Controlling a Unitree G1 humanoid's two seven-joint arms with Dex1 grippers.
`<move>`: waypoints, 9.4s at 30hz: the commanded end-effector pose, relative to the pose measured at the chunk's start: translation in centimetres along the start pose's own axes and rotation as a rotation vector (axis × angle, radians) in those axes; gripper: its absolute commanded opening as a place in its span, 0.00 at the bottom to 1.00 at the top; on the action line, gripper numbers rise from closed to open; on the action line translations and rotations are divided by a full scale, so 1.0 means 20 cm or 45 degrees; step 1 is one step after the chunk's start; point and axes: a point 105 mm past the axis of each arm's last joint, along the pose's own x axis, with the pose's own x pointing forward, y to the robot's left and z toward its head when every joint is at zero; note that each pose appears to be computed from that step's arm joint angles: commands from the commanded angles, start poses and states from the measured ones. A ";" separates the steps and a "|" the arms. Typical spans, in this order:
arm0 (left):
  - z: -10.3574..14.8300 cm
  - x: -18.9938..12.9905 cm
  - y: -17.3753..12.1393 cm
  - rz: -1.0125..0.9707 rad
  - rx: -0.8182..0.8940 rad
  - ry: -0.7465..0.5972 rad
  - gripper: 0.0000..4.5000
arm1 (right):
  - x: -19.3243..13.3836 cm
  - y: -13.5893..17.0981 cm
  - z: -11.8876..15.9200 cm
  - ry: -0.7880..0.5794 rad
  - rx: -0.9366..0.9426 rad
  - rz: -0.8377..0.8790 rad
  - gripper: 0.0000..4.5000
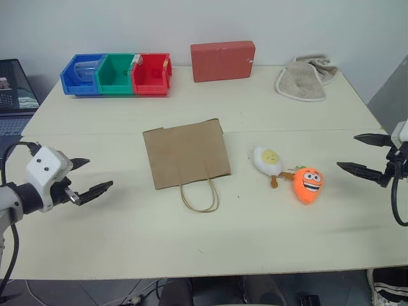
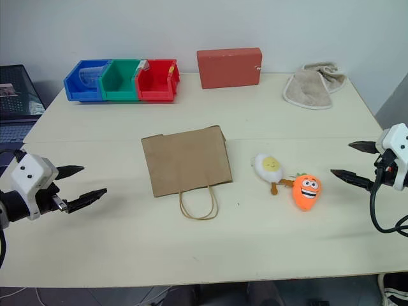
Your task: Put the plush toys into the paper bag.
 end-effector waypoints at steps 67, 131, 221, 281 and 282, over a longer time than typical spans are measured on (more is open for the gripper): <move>0.72 0.51 -0.66 -1.106 -0.173 -0.530 0.00 | 0.62 0.90 0.44 -0.336 0.183 0.343 0.12; 0.90 0.41 -0.47 -0.825 -0.011 -0.672 0.00 | 0.76 0.84 0.66 -0.474 0.178 0.260 0.01; 0.97 0.38 -0.47 -0.920 -0.126 -0.711 0.00 | 0.29 0.63 0.31 0.011 -0.357 0.398 0.93; 1.06 0.31 -0.41 -0.956 -0.147 -0.764 0.00 | 0.98 0.66 0.66 -0.354 -0.444 0.135 0.06; 1.06 0.31 -0.41 -0.955 -0.149 -0.764 0.00 | 0.99 0.67 0.67 -0.357 -0.446 0.127 0.12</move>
